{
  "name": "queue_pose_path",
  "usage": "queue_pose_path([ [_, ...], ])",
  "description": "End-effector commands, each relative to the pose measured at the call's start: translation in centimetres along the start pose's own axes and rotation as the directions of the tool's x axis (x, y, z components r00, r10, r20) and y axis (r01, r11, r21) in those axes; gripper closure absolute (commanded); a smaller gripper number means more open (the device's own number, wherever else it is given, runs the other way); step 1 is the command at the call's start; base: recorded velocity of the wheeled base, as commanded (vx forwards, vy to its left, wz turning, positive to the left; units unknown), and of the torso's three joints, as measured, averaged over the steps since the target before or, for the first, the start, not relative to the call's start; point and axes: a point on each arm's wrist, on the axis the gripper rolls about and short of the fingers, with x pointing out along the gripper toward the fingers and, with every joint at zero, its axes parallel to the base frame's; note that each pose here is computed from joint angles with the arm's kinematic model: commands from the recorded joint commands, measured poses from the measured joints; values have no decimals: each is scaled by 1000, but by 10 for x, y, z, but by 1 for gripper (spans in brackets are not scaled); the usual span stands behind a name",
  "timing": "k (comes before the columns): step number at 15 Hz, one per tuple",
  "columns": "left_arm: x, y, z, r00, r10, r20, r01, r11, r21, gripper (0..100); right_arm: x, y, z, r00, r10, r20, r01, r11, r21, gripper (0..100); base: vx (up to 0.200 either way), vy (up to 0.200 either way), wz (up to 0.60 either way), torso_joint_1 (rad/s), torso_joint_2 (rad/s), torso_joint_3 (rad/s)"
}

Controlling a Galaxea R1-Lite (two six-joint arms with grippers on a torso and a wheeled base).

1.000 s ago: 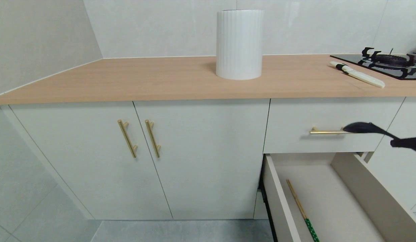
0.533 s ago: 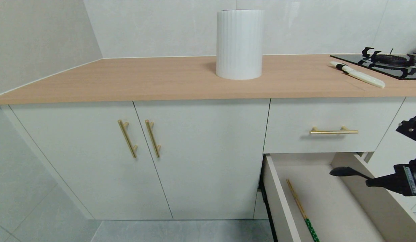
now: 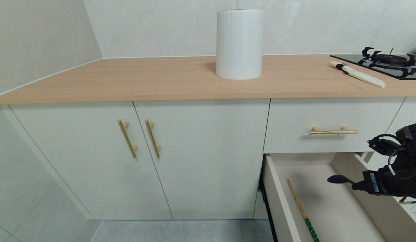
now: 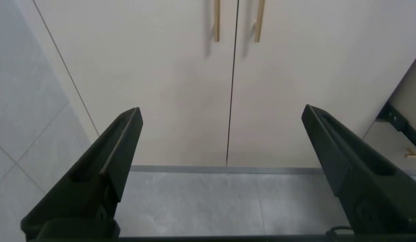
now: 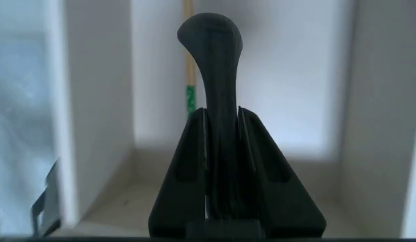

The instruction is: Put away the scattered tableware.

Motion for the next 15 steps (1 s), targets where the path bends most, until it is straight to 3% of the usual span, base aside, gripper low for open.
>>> queue_pose_path([
  [1, 0, 0, 0, 1000, 1, 1, -1, 1000, 0, 0, 32, -6, -10, 996, -1, -85, 2, 1000, 18, 100, 0, 0, 0, 0, 0, 0],
  [6, 0, 0, 0, 1000, 1, 1, -1, 1000, 0, 0, 67, -13, -9, 997, -4, -83, 6, 1000, 25, 100, 0, 0, 0, 0, 0, 0],
  [11, 0, 0, 0, 1000, 1, 1, -1, 1000, 0, 0, 103, -17, -14, 1000, -5, -20, 5, 1000, 9, 100, 0, 0, 0, 0, 0, 0],
  [13, 0, 0, 0, 1000, 1, -1, -1, 1000, 0, 0, 117, -18, -16, 998, -62, 28, 62, 998, -5, 100, 0, 0, 0, 0, 0, 0],
  [15, 0, 0, 0, 1000, 1, 1, -1, 1000, 0, 0, 125, -15, -21, 997, -77, 8, 77, 997, -18, 100, 0, 0, 0, 0, 0, 0],
])
